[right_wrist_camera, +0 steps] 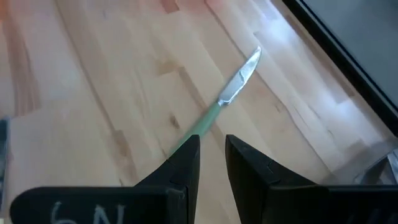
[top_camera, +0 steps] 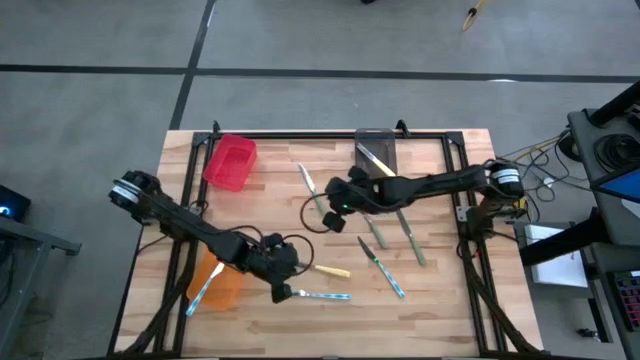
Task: Sort silverware by color (type)
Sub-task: Put the left green knife into the red bin
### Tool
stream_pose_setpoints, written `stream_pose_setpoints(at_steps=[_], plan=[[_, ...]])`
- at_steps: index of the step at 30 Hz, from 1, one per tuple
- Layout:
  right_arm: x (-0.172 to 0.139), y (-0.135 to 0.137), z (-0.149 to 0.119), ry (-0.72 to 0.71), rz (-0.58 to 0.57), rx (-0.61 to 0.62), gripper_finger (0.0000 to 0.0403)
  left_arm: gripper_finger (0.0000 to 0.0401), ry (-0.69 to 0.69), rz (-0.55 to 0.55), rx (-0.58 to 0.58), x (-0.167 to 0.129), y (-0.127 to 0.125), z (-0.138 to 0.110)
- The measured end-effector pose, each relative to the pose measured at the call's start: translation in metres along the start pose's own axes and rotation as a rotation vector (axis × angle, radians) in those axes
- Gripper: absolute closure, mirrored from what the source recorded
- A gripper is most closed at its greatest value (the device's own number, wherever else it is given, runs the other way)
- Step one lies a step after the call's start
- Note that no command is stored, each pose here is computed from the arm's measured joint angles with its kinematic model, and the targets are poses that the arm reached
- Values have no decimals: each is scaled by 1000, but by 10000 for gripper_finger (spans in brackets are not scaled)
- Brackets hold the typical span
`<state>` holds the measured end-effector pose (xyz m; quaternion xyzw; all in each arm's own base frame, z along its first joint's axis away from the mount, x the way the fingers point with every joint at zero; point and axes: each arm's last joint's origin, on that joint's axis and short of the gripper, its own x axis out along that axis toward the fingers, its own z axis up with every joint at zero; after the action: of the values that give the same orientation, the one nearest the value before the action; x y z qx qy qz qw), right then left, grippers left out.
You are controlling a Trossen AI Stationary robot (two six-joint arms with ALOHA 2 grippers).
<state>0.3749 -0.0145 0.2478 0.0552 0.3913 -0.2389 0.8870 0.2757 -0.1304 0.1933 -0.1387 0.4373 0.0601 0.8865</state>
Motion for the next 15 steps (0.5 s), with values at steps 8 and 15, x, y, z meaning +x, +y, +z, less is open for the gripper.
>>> stream_pose_setpoints(at_steps=[8, 15], plan=[[7, 1, 8, 3, -8, -20, 335, 401, -94, 74, -13, -43, 10, -1], [18, 3, 7, -18, -5, 5, 335, 401, -149, 107, -69, -64, 17, -1]])
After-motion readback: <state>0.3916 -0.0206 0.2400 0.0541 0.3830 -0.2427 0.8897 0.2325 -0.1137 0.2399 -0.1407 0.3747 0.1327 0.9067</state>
